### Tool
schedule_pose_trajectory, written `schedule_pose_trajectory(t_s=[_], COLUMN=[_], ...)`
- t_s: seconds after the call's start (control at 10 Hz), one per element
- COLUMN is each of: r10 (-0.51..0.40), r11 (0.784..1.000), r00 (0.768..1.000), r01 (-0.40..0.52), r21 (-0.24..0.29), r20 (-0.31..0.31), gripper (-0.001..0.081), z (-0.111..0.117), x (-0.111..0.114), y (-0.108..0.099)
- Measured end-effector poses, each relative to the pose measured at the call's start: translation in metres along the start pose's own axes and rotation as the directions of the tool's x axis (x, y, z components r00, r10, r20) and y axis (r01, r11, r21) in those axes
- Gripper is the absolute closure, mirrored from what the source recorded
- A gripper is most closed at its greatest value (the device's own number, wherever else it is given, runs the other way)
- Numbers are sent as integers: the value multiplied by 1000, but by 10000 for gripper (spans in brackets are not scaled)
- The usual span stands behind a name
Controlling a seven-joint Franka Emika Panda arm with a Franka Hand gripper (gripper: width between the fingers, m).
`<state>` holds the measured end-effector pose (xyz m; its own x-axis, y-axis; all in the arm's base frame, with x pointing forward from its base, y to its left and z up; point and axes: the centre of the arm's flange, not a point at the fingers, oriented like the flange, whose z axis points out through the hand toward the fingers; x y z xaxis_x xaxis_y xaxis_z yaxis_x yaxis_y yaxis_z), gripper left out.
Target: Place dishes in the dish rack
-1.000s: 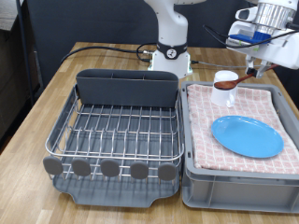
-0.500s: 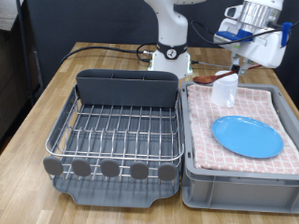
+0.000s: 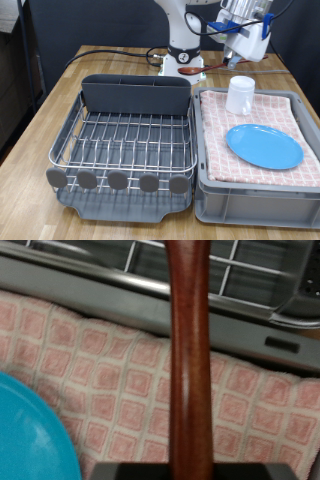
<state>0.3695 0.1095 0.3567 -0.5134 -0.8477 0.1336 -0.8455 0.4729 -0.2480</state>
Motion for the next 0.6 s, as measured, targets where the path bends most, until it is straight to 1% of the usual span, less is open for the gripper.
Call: schedule_pose_trajectory(t_s=[0.1,0.2,0.3,0.4,0.6], r10=[35,59,40,51,94], r11=[999,998,999,998,994], r00=[999,998,999,999,995], r01=[-35,-59,-40,-51,-95], r21=[-13,-14,-14,-20,-49], r20=[-11,-8,-7,-13,-32], gripper=[715,715,715,715,715], z=[-1,-4,-4,-1,12], x=[14,25,24,26,42], y=[-1,2,2,2,1])
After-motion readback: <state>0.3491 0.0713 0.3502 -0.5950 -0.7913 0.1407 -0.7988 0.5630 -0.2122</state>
